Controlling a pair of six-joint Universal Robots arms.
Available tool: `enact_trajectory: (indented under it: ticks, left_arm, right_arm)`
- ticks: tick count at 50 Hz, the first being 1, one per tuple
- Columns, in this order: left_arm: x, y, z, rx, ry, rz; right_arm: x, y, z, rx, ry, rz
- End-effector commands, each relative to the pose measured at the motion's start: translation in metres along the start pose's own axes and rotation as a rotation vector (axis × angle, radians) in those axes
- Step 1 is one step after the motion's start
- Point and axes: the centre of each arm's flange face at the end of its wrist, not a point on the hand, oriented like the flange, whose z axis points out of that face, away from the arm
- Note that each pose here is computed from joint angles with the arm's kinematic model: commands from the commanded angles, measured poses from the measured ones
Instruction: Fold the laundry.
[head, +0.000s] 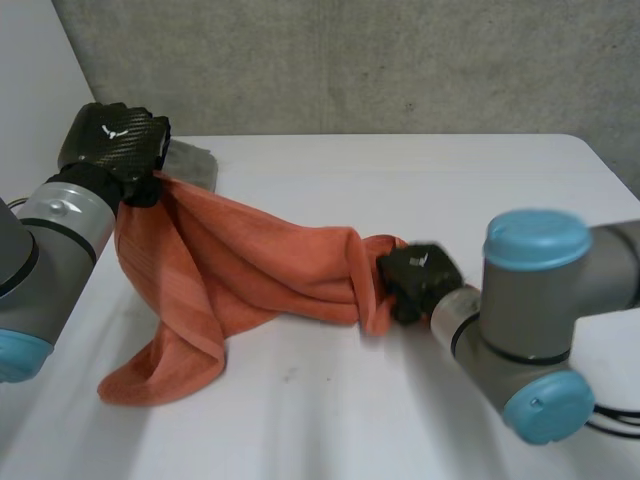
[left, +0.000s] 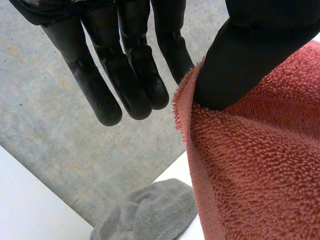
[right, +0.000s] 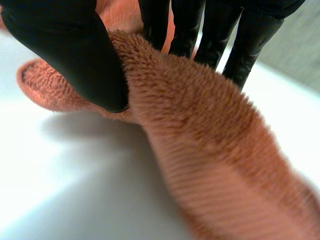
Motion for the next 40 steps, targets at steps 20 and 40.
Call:
enact_trajectory:
  ticks: [20, 40]
  left_arm:
    - [0.013, 0.047, 0.003, -0.224, 0.087, 0.015]
    - [-0.050, -0.134, 0.077, 0.721, -0.389, 0.145]
  right_arm:
    - [0.093, -0.117, -0.059, -0.046, 0.158, -0.300]
    - [0.148, -0.266, -0.036, 0.979, 0.596, -0.300]
